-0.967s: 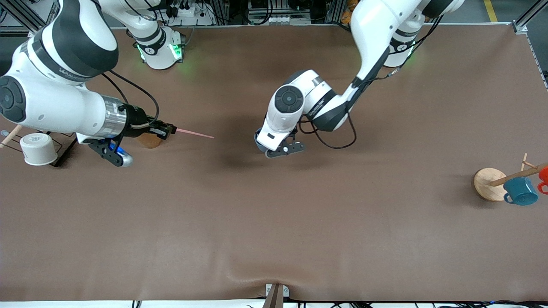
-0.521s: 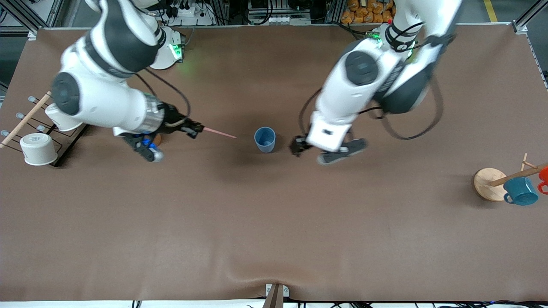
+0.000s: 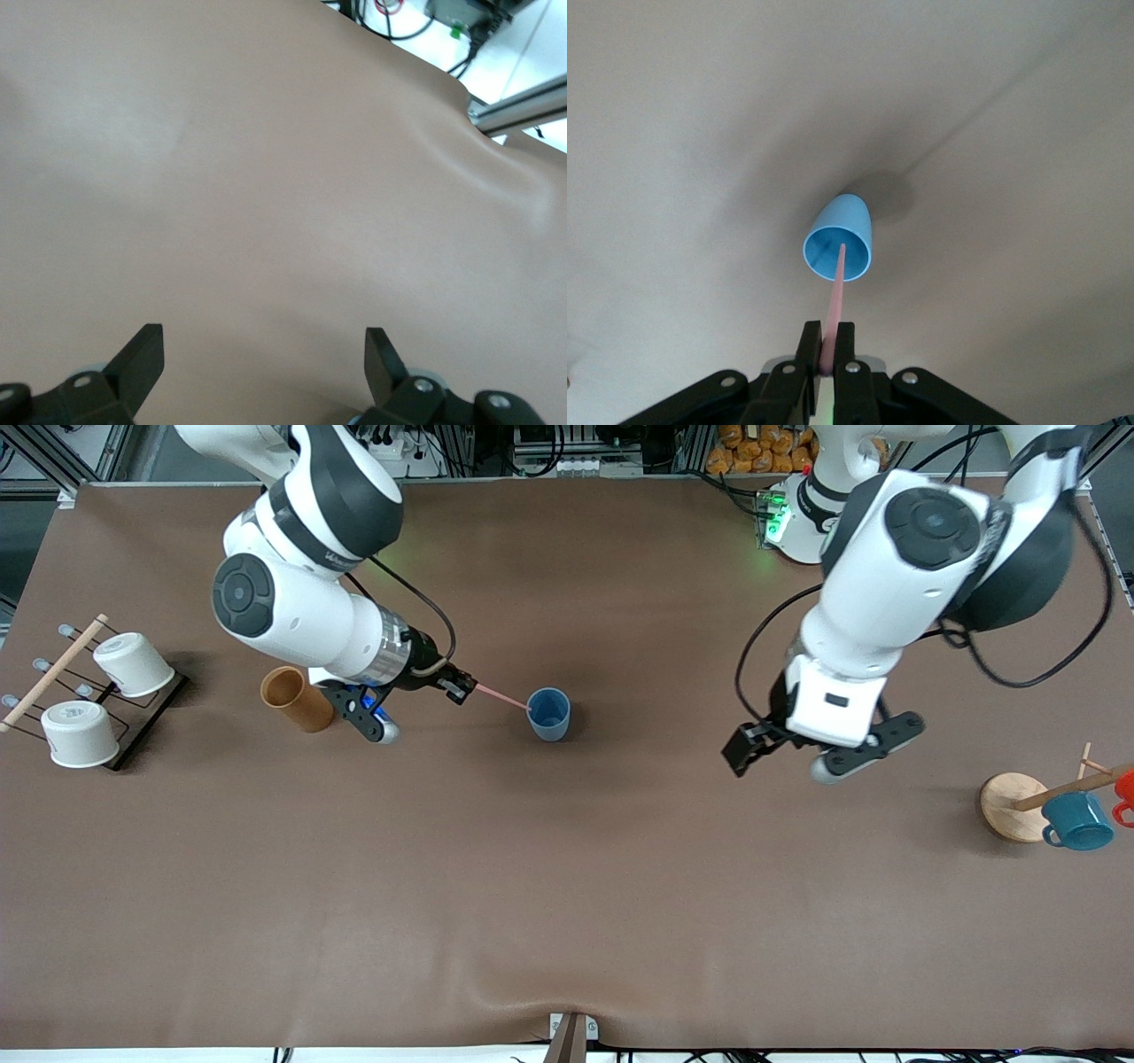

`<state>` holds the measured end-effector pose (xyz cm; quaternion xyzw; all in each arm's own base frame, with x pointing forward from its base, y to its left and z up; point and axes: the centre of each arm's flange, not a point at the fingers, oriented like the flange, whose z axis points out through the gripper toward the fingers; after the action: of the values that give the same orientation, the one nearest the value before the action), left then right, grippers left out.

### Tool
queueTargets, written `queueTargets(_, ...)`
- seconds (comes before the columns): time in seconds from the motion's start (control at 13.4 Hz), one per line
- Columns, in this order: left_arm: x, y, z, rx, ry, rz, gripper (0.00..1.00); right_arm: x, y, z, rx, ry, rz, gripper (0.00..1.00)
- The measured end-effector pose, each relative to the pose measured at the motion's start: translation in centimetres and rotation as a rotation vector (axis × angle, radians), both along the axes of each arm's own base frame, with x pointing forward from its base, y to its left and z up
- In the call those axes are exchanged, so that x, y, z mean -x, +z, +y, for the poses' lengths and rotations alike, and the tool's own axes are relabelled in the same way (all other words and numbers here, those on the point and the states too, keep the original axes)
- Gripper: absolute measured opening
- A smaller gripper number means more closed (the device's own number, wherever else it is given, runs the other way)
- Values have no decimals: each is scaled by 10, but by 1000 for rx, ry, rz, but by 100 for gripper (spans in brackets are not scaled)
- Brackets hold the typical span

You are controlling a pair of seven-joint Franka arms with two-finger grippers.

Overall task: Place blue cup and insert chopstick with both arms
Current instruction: 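Insert the chopstick into the blue cup while the left gripper withdraws, then release the chopstick and withdraw the right gripper toward its rest pose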

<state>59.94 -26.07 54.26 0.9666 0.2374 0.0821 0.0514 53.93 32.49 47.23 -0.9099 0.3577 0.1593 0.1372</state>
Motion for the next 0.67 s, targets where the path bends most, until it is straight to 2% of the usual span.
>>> queueTargets(0.22,-2,17,34,-20,10,-4,100,7,-10,16,-4,-17,-23,9)
queueTargets(0.45,-1,31,67,-61,-53,15,100,27,-38,43,2,-16,-41,10)
queueTargets(0.52,1,36,78,-80,-90,26,100,32,-44,48,6,-12,-38,15)
queueTargets(0.67,6,50,111,-122,-164,48,100,34,-49,49,14,-21,-26,37)
